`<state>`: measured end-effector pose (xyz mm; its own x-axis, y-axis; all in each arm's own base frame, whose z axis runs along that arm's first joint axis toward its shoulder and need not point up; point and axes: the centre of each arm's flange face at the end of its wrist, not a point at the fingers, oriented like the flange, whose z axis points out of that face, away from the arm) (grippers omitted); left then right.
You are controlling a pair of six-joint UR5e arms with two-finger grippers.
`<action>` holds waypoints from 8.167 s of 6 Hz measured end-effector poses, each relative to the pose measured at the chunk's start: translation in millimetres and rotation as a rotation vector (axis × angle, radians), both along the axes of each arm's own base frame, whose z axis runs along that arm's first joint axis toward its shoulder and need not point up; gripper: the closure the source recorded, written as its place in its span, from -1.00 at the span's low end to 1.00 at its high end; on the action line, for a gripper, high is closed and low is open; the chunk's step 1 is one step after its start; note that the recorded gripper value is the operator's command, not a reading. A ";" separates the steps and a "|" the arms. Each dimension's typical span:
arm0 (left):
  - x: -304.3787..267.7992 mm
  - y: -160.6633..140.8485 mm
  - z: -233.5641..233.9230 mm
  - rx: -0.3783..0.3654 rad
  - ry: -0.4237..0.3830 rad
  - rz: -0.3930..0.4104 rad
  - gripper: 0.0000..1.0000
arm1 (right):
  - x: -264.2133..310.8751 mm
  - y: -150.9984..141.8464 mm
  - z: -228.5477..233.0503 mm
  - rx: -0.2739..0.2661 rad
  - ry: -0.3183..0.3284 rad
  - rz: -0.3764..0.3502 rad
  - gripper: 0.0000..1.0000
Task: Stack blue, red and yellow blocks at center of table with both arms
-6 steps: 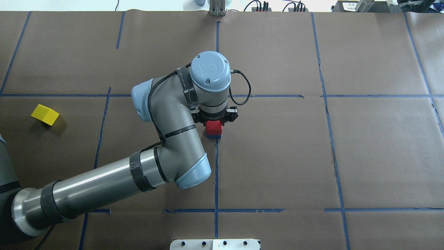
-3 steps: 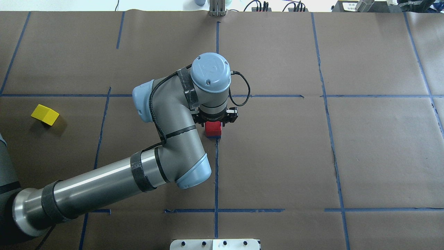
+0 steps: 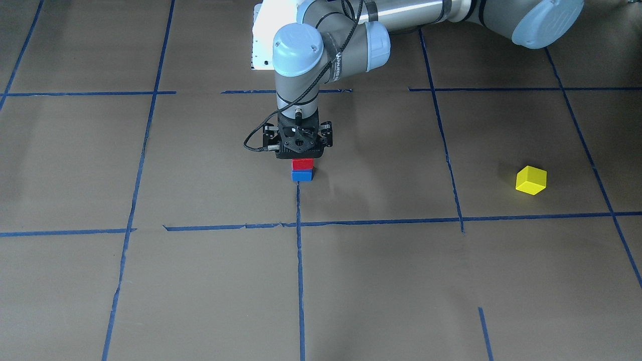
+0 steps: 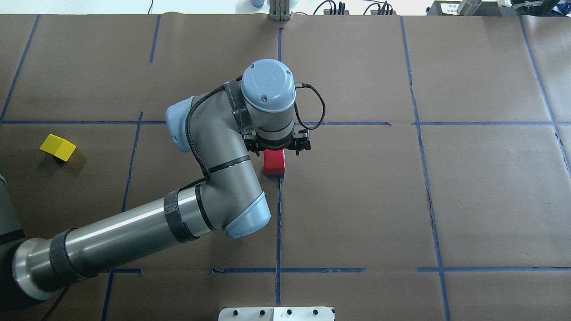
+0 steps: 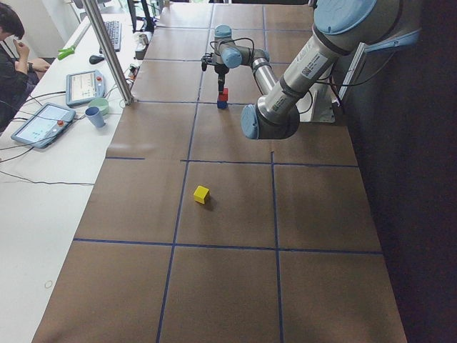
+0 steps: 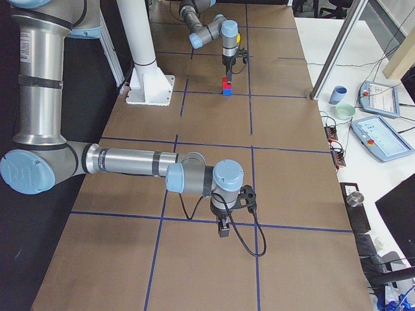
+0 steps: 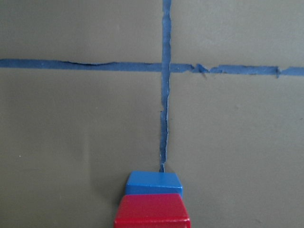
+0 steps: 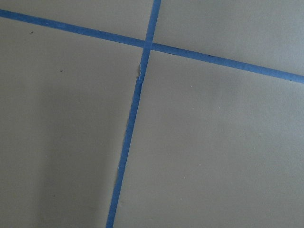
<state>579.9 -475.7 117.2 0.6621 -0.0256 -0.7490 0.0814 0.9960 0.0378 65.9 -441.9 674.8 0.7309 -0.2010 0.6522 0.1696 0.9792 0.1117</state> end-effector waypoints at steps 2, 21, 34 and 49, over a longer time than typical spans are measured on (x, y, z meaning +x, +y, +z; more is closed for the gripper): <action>-64.5 -21.2 33.1 0.051 0.008 0.044 -1.00 | -0.2 0.0 0.2 -0.001 0.000 0.000 -1.00; -321.6 -46.3 446.0 0.194 -0.032 0.248 1.00 | 0.1 3.7 5.4 -0.005 0.001 -0.008 -1.00; -14.1 8.9 -3.0 -0.113 -0.016 0.006 1.00 | 0.0 9.0 9.6 -0.020 0.000 -0.002 -1.00; -204.2 -21.3 71.3 0.128 -0.058 0.154 -1.00 | -0.4 8.5 9.8 -0.019 0.001 -0.003 -1.00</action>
